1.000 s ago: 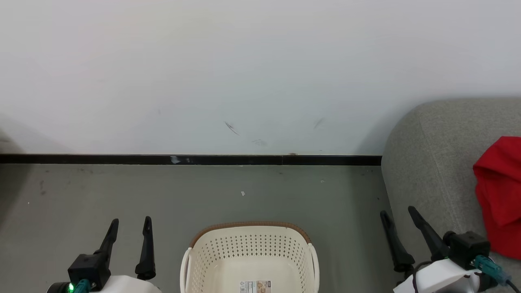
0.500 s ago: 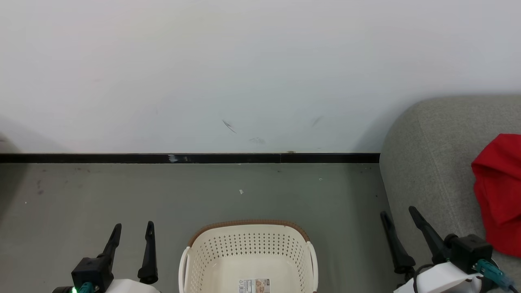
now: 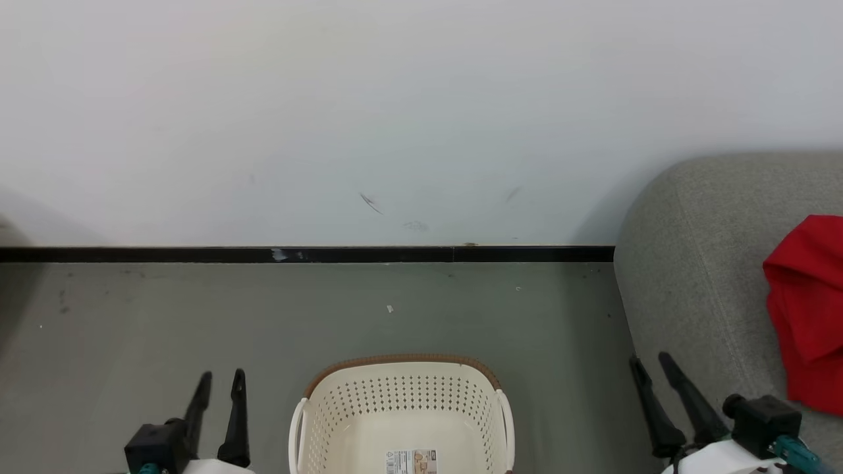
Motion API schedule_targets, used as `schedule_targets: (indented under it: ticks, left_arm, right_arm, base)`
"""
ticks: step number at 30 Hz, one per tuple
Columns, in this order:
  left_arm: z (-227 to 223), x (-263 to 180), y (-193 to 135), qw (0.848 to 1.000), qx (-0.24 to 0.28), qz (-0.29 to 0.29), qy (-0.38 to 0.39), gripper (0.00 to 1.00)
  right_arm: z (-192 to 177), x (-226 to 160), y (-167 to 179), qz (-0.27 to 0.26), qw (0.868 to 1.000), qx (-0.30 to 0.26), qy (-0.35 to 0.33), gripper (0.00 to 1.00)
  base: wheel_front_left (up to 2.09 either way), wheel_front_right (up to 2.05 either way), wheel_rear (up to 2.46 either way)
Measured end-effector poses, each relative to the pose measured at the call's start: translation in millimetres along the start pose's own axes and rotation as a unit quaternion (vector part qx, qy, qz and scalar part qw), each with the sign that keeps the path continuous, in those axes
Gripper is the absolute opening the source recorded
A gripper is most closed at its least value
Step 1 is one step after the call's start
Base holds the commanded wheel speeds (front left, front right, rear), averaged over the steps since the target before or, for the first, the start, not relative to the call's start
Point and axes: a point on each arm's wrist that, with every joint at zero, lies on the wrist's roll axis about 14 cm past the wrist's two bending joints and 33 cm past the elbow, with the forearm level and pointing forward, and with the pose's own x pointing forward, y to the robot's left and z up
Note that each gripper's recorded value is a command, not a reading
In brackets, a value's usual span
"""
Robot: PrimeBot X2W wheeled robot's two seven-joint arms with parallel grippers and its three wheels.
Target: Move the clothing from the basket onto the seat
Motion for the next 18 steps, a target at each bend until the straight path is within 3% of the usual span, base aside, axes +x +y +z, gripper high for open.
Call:
schedule_targets:
  ticks: [6, 18]
  left_arm:
    - [-29.6, -13.2, -1.9, 0.999, -0.012, 0.009, 0.046, 0.00]
    - [-36.5, -11.9, 6.6, 0.993, -0.090, 0.028, 0.073, 0.00]
  right_arm:
    - [-27.7, -15.0, 0.6, -0.007, 0.999, 0.012, 0.044, 0.00]
    - [-21.9, -14.8, 0.9, -0.021, 0.995, 0.089, 0.028, 0.00]
  base:
    - [0.00, 0.00, 0.00]
    - [0.00, 0.00, 0.00]
